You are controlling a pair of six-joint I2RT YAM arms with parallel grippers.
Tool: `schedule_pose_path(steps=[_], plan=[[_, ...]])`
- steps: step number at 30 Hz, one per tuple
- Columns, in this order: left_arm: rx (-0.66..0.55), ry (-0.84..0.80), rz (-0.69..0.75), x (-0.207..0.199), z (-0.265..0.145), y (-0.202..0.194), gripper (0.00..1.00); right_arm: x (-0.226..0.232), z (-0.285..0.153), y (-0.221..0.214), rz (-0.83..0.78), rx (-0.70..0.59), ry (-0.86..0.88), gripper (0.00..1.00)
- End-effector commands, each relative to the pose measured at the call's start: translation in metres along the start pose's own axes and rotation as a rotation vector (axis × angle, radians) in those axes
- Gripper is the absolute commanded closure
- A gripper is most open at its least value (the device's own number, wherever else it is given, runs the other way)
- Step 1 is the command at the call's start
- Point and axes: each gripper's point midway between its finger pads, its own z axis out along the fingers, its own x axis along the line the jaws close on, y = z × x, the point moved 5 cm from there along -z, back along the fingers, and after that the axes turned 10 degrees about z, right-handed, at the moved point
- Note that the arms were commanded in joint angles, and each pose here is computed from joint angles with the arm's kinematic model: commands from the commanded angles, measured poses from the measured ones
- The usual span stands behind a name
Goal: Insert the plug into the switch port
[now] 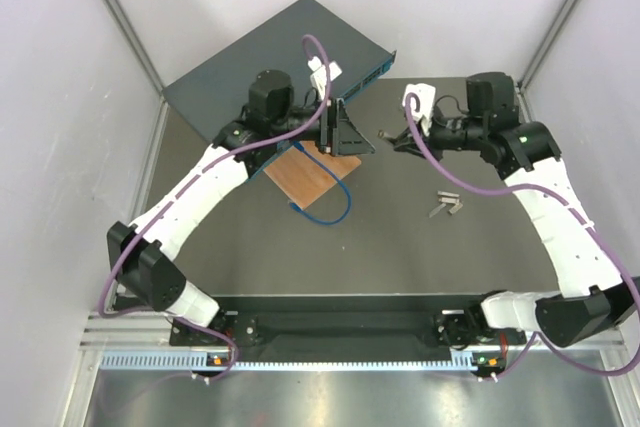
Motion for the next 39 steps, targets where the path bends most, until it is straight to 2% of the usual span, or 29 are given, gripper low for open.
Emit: schedule_pose_path(steps=[1,9,16,18,19,20,22,23,24,25,29,32,39], plan=[[-0.057,-0.016,-0.014,-0.002,0.006,0.011,0.33,0.018,-0.002,0.019,-0.053,-0.022,0.038,1.0],[-0.025,-0.02,-0.082,0.007,0.021,0.002,0.42,0.037,0.003,0.029,-0.116,-0.011,0.066,1.0],[-0.007,-0.02,-0.127,0.01,0.025,-0.007,0.65,0.037,0.004,0.033,-0.125,-0.011,0.054,1.0],[-0.004,-0.028,-0.147,0.01,0.025,-0.009,0.77,0.037,0.004,0.035,-0.122,-0.016,0.052,1.0],[-0.005,-0.031,-0.15,0.01,0.025,-0.009,0.82,0.037,0.004,0.036,-0.115,-0.021,0.045,0.95],[-0.013,-0.032,-0.147,0.01,0.025,-0.008,0.97,0.035,0.004,0.036,-0.095,-0.023,0.033,0.72],[-0.025,-0.033,-0.131,0.009,0.023,-0.004,1.0,0.031,0.003,0.035,-0.025,-0.021,-0.023,0.23],[-0.037,-0.039,-0.115,0.008,0.021,0.0,1.0,0.03,0.001,0.033,-0.004,-0.02,-0.042,0.02],[-0.043,-0.038,-0.112,0.008,0.02,0.003,1.0,0.029,0.002,0.026,0.084,-0.016,-0.073,0.0],[-0.048,-0.036,-0.122,0.009,0.017,0.005,1.0,0.026,-0.002,0.031,0.11,-0.059,-0.111,0.0],[-0.052,-0.051,-0.162,0.01,0.007,0.008,1.0,0.018,-0.011,0.022,0.209,-0.082,-0.174,0.0],[-0.064,-0.073,-0.154,0.006,0.005,0.012,1.0,0.021,-0.016,0.018,0.16,-0.104,-0.133,0.01],[-0.042,-0.115,-0.166,-0.006,0.0,0.012,1.0,0.039,-0.027,0.025,-0.118,-0.205,-0.052,0.0]])
